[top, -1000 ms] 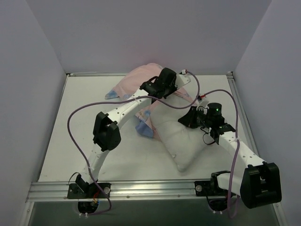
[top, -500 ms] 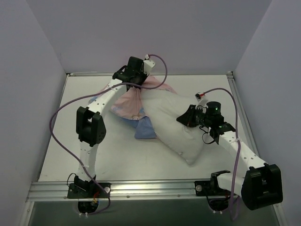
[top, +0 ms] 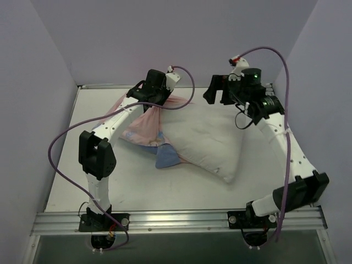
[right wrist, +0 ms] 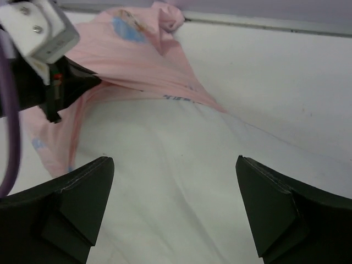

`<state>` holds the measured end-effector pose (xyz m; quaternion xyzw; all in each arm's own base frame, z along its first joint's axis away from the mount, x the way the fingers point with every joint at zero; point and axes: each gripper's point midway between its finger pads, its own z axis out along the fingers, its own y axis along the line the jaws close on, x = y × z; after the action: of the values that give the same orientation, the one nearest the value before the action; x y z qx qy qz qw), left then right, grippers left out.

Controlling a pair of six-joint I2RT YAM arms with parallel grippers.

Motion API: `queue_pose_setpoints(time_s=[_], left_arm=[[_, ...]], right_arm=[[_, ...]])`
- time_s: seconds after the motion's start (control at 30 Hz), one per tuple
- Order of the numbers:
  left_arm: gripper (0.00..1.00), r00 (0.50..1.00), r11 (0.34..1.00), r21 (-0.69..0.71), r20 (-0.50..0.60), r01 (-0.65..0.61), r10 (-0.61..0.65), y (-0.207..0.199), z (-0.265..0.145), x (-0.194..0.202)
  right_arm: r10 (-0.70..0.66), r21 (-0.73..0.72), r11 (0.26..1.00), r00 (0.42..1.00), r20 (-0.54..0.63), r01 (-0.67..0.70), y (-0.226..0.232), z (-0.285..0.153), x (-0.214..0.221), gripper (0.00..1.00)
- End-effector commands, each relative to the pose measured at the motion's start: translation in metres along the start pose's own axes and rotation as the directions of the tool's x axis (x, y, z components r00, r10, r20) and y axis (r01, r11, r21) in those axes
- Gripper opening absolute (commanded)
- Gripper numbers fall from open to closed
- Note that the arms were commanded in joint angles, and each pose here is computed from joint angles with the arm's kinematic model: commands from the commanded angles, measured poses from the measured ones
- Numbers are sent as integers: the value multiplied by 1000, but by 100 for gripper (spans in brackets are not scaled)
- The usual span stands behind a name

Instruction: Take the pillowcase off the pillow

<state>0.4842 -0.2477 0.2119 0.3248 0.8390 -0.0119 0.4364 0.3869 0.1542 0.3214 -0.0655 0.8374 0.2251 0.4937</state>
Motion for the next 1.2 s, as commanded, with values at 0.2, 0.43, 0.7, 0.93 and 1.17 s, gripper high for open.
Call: queue_pose_setpoints(time_s=[0.2,0.43,0.7,0.93,1.17], left_arm=[[2,991,993,-46,85,111,-107,26,-20,-28],[2,985,982,-98,73,161,-154,54,-21,-19],[8,984,985,26,39,170,-171,49,-43,-12],[94,983,912,377,22,163,-185,39,-146,-5],[94,807,798,124,-109,590,-580,149,-186,144]], right_arm=[[-164,-9,983,849,-502,185,11,126,161,100],[-141,7,980,721,-678,198,-23,134,284,74],[-174,-13,979,802,-572,203,-15,132,258,0],[-241,-146,970,852,-464,195,7,130,224,0],[-291,-179,956,842,-454,234,-2,134,207,0]])
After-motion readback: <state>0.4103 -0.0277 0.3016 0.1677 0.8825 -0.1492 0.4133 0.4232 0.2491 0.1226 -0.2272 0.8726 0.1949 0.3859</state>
